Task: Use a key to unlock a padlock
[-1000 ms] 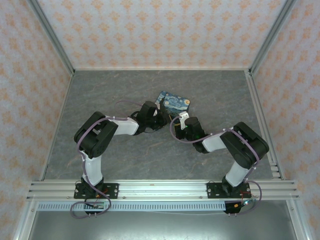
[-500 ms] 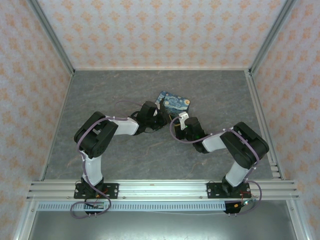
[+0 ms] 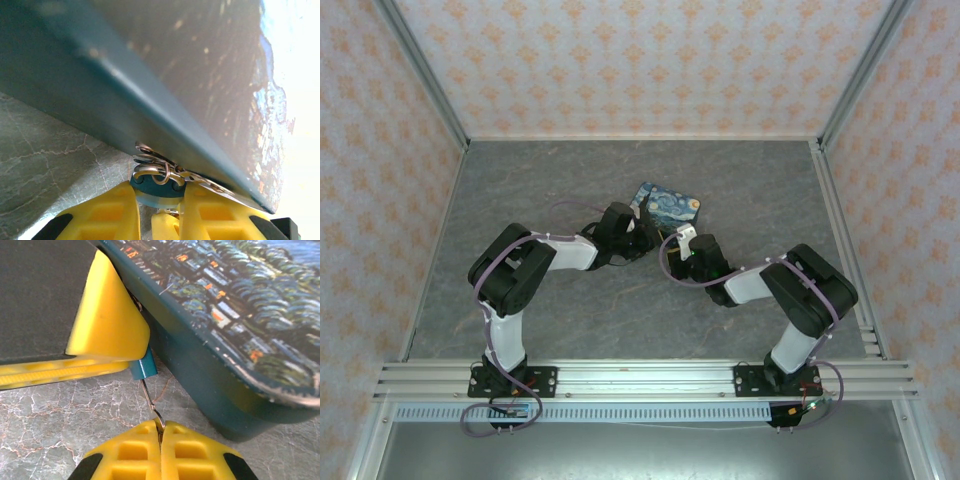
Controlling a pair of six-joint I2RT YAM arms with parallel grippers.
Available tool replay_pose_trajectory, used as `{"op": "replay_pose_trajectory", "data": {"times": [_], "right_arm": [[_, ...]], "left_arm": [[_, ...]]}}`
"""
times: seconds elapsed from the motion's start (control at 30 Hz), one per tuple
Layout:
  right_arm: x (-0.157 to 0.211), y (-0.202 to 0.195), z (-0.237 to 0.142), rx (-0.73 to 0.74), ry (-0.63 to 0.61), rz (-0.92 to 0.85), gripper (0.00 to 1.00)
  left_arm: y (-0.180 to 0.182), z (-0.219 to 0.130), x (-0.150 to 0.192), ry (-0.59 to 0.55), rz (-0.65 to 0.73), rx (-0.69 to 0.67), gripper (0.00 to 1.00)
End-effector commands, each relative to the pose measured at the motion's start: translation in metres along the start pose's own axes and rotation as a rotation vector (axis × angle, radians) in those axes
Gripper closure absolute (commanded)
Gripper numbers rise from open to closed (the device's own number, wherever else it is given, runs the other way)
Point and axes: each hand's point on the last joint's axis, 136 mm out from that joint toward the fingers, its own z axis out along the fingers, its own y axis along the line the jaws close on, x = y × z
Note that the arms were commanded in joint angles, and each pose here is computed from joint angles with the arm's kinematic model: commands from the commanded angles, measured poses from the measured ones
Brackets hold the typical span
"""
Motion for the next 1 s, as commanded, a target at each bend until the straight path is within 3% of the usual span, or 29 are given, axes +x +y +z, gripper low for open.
{"op": "replay_pose_trajectory", "data": {"times": [0.0,0.4,0.97], "right_arm": [[-0.019,0.002,-0.005,0.002,-0.075,0.004,1.0],[-0.031,0.001,-0.005,0.011,-0.147,0.001,1.0],[-0.027,0.011,0.003,-0.02,-0.126,-0.012,1.0]], "left_arm": [[-0.014,-0.008,-0.001,-0.013,0.007,0.017,0.79],[-0.018,-0.009,-0.002,-0.011,0.0,0.024,0.79],[-0.021,-0.008,-0.001,-0.006,0.0,0.028,0.79]]}}
